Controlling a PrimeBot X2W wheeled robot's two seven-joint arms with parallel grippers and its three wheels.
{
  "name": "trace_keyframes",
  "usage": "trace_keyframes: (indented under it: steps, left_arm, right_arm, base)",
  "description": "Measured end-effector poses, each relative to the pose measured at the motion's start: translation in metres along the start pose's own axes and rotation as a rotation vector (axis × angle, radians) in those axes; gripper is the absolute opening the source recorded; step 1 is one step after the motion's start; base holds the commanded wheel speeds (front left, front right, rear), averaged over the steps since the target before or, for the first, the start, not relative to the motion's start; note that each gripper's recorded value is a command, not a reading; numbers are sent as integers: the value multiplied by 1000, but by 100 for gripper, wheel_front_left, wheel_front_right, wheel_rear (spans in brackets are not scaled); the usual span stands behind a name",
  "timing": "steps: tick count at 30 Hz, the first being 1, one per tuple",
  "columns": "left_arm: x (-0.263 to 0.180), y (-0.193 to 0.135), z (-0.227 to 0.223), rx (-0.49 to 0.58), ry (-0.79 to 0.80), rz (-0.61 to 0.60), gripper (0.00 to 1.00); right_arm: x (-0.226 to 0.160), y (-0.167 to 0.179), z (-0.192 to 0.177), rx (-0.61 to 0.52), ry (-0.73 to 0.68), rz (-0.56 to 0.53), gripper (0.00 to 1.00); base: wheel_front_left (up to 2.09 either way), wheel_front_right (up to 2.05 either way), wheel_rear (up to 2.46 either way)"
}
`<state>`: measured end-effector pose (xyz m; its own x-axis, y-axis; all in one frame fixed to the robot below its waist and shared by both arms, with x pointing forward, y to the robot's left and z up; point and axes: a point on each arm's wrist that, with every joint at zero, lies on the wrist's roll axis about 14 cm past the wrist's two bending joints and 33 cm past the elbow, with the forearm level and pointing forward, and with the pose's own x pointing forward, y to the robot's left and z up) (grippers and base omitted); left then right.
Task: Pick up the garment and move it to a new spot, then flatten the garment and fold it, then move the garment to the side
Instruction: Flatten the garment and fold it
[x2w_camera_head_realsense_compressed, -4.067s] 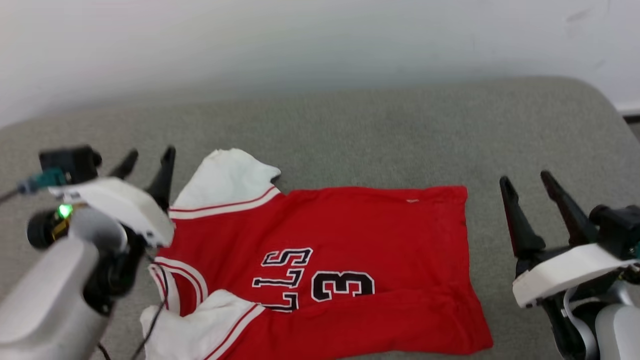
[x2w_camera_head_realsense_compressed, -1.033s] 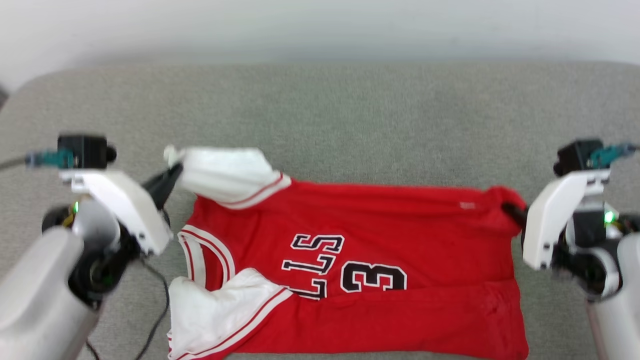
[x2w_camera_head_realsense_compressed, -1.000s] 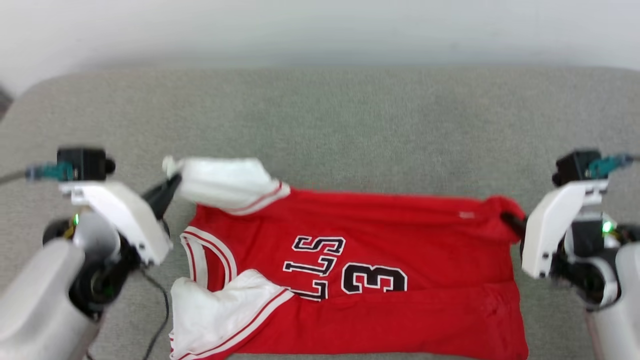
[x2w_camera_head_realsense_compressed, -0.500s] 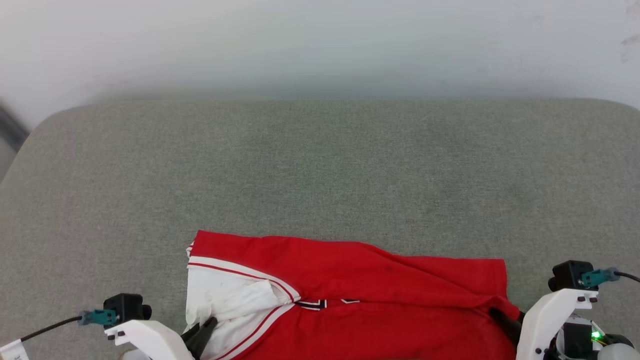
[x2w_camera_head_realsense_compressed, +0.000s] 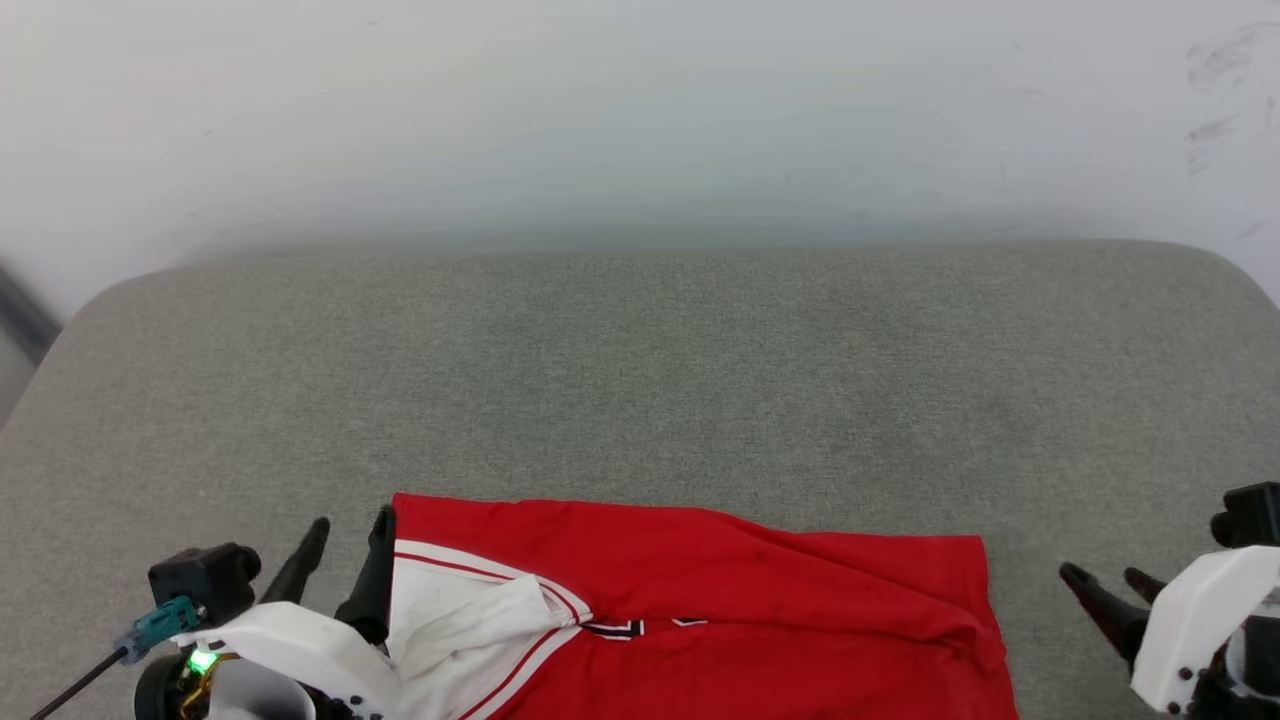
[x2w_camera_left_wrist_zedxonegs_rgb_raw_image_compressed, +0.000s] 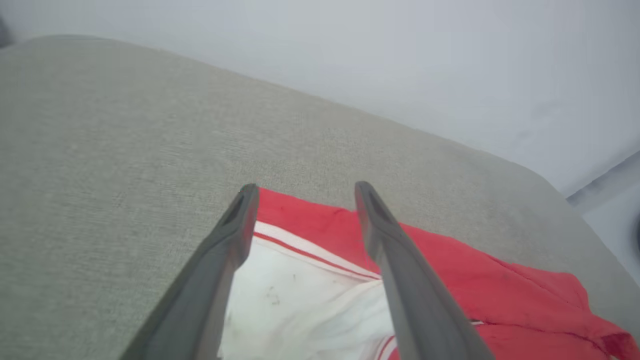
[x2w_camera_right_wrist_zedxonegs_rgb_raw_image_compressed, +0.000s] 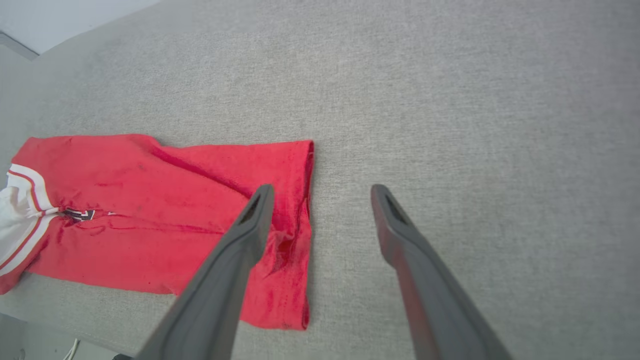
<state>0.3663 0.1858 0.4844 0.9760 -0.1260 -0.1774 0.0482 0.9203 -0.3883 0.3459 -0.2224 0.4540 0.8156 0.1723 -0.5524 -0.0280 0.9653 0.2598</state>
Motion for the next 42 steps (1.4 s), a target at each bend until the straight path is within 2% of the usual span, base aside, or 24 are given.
trace_keyframes:
  steps: [3,7,13,20,23,24,25,26,31,36,42]
  left_arm:
    - [0,0,25,123,-96,26,100]
    - [-7,-5,51,207,-204,50,100]
    - [-16,-20,65,220,-285,17,100]
    - [-16,-8,60,211,-278,45,100]
    - [-16,-2,56,216,-271,57,100]
    - [-17,-1,56,218,-269,61,100]
    - [-17,0,55,219,-268,60,100]
    - [-17,1,54,220,-266,60,100]
    - [-18,0,56,241,-275,52,100]
    - [-22,-2,58,255,-284,41,100]
    - [-26,-10,55,260,-281,23,100]
  right_arm:
    - [-6,-15,6,8,44,-45,100]
    - [-6,-21,6,4,140,-79,100]
    - [17,2,-18,22,299,-42,100]
    - [46,34,-73,91,491,36,100]
    - [52,37,-87,107,539,46,100]
    - [53,38,-90,113,549,50,80]
    - [54,39,-91,110,557,51,36]
    - [55,39,-92,111,560,53,0]
    - [56,47,-87,98,536,84,0]
    - [53,51,-67,61,458,103,0]
    - [38,16,-41,62,363,33,0]
  base:
    - [0,0,0]
    - [0,0,0]
    - [0,0,0]
    - [0,0,0]
    - [0,0,0]
    - [0,0,0]
    - [0,0,0]
    - [0,0,0]
    - [0,0,0]
    - [0,0,0]
    - [0,0,0]
